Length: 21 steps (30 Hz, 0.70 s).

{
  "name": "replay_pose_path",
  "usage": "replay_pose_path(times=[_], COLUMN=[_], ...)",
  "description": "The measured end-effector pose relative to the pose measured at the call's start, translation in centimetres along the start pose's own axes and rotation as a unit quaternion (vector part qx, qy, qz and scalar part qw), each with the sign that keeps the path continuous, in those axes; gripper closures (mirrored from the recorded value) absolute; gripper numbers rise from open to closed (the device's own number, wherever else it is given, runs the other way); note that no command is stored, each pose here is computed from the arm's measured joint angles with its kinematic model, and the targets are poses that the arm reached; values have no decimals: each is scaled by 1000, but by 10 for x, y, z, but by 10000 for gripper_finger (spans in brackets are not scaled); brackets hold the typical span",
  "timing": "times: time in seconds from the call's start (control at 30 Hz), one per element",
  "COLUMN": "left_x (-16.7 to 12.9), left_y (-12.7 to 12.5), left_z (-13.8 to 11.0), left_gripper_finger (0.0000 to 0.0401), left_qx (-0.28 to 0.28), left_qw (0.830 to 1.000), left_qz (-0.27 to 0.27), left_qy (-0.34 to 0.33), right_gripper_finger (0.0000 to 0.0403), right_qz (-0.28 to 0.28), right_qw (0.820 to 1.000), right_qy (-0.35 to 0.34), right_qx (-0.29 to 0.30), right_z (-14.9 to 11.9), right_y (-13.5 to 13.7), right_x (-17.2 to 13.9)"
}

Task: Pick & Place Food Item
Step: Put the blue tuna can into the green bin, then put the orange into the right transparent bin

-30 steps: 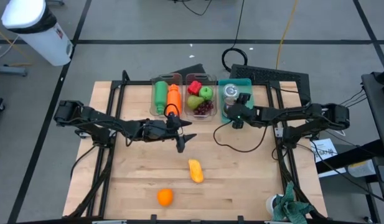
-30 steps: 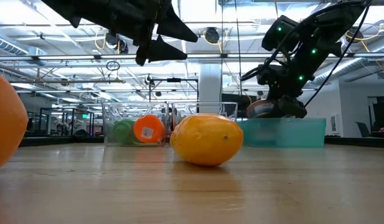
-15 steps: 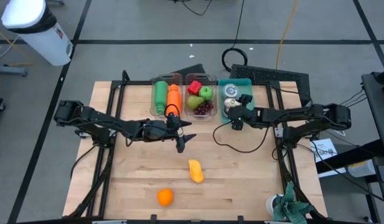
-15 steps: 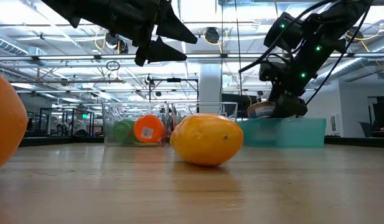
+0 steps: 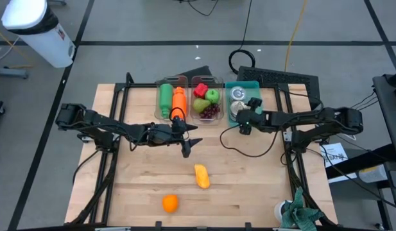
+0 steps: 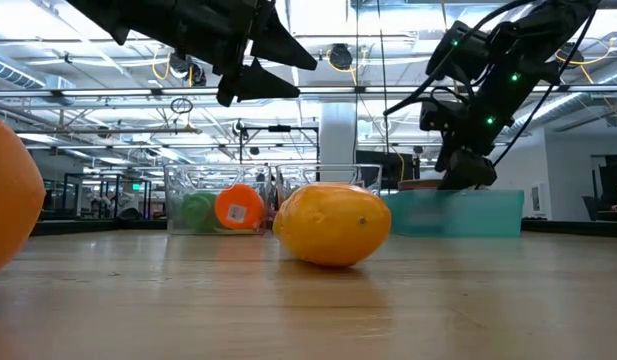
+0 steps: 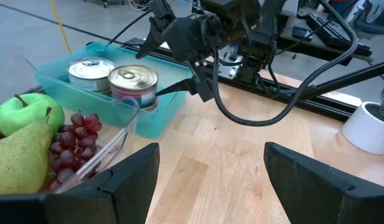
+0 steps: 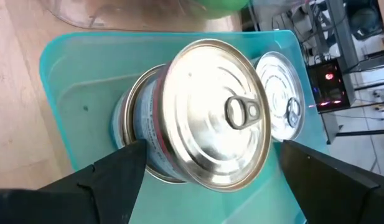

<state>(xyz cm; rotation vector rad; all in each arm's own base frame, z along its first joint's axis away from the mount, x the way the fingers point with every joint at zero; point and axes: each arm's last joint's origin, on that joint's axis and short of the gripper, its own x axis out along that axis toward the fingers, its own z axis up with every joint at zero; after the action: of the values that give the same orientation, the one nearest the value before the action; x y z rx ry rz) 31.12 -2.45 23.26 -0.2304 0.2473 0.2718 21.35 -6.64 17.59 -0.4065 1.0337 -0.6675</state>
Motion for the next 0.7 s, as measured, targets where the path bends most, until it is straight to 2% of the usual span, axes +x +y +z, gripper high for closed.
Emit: replay_pose_path(times=[0.2,0.47,0.53,0.6,0.7], left_x=[0,0,0,0,-1], left_y=[0,0,0,0,0], left_z=[0,-2,-4,-7,-12], left_gripper_finger=[103,103,103,103,103], left_qx=[0,4,7,10,-2], left_qw=[1000,1000,1000,999,996], left_qz=[0,0,-9,-22,-44], left_qy=[0,11,24,43,76], right_gripper_finger=[55,56,59,60,62], right_qz=[17,85,140,210,284], right_qw=[1000,989,975,953,924], right_qy=[-14,-102,-133,-167,-208], right_qx=[6,70,109,138,149], right_z=[0,6,8,11,17], right_y=[-2,-8,-9,-8,-3], right_x=[-6,-38,-48,-56,-67])
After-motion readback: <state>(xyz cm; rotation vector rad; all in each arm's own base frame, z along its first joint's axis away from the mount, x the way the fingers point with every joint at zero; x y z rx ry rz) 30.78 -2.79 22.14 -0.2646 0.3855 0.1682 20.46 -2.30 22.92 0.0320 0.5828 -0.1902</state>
